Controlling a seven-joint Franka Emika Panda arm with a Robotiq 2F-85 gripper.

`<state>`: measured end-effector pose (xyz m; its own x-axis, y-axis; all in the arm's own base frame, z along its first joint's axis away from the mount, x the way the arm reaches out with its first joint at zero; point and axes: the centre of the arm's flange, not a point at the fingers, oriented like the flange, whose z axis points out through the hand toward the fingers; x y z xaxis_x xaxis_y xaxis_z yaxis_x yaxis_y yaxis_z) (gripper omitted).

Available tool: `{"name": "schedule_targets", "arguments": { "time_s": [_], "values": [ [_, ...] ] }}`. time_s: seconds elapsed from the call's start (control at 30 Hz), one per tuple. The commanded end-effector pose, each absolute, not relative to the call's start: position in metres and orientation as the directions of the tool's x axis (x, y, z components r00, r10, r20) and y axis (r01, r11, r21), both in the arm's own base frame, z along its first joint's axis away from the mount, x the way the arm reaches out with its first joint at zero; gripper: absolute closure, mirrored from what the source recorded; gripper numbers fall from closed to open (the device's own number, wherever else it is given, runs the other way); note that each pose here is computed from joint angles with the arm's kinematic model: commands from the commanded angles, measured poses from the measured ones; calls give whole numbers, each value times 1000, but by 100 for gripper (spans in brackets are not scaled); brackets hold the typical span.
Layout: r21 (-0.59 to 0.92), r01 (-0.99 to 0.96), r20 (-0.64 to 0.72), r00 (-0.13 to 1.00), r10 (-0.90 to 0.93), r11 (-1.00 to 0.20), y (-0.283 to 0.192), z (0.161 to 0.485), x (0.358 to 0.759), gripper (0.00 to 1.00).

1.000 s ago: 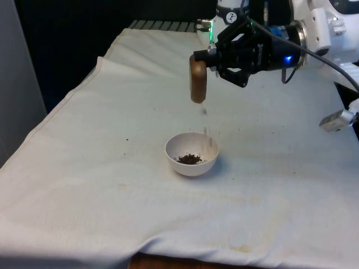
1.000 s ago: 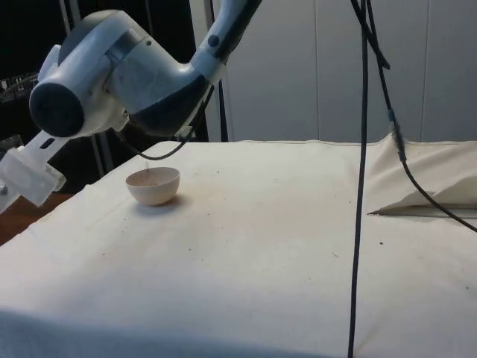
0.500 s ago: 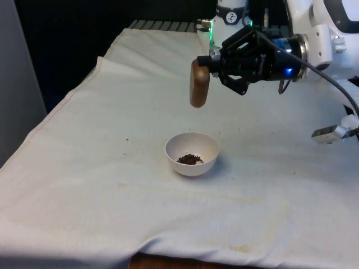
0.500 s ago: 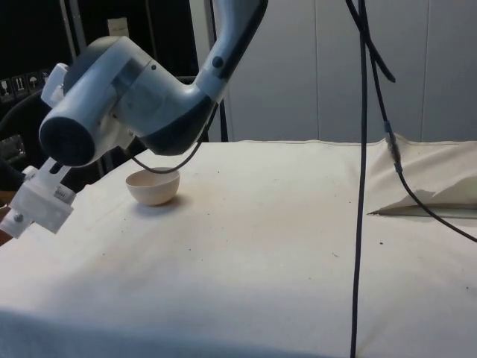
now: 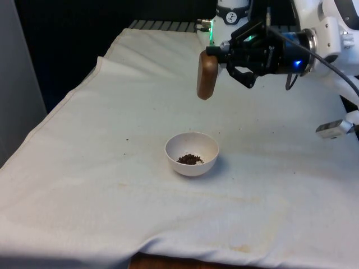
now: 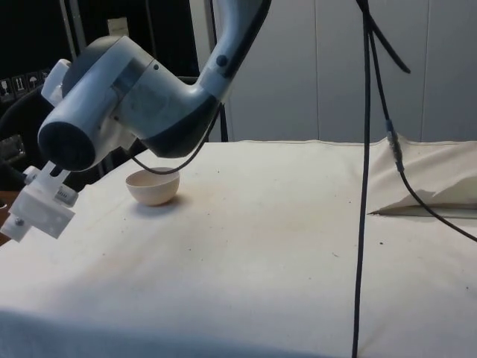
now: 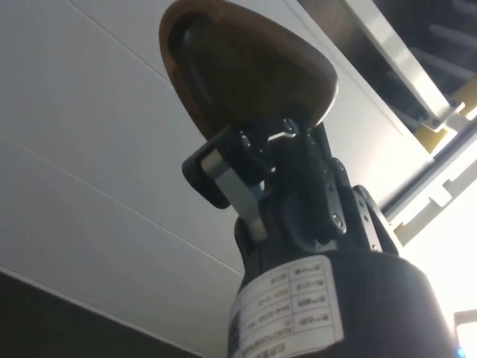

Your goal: Pour the coffee beans from the cup into the bowl.

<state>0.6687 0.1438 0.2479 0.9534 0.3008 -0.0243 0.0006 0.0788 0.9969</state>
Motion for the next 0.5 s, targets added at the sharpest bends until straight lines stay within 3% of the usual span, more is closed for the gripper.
{"name": "schedule_targets", "arguments": {
  "time_s": [0.0,0.47],
  "values": [
    [999,1,-17,953,303,52,146,250,663,100],
    [999,-39,45,959,280,-28,147,246,637,100]
  ]
}}
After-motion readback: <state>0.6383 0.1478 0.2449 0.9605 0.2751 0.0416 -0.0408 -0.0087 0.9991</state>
